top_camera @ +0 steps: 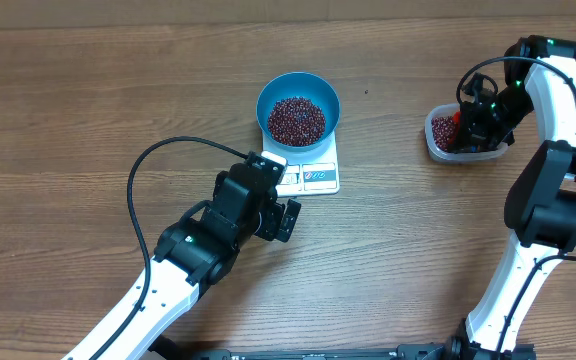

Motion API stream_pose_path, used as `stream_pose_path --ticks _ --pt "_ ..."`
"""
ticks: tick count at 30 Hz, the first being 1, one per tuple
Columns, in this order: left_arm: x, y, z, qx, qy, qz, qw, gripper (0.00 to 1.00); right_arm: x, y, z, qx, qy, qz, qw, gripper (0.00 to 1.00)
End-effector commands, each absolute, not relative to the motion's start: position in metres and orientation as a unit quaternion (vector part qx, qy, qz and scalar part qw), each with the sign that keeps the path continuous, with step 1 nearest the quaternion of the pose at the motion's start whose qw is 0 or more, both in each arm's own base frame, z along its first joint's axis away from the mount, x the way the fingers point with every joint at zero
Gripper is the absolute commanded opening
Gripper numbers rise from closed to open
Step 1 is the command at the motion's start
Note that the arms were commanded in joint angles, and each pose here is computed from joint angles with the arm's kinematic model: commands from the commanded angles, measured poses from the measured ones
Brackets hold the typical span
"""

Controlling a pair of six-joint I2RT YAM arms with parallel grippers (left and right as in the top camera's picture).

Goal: Scoop item into bowl and weigh 150g on scale
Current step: 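Dig the scoop into the red beans with right gripper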

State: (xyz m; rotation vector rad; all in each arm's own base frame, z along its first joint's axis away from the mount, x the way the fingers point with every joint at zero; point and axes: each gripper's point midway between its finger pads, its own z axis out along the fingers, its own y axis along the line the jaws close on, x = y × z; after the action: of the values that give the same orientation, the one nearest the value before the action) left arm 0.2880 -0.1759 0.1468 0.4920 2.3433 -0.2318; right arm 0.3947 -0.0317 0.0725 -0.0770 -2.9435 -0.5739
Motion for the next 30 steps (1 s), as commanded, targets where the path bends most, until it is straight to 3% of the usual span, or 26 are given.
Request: stream_pose_path --ticks 1,30 --pt "0.291 -0.173 0.147 0.191 0.909 -0.081 0.362 1.0 0.398 -0.015 0.071 -0.006 -0.971 -0.227 0.069 0.04" --pt "0.291 -0.173 0.147 0.191 0.909 -0.081 0.362 1.0 0.395 -0.033 0.097 -0.032 -0.934 -0.356 0.023 0.04"
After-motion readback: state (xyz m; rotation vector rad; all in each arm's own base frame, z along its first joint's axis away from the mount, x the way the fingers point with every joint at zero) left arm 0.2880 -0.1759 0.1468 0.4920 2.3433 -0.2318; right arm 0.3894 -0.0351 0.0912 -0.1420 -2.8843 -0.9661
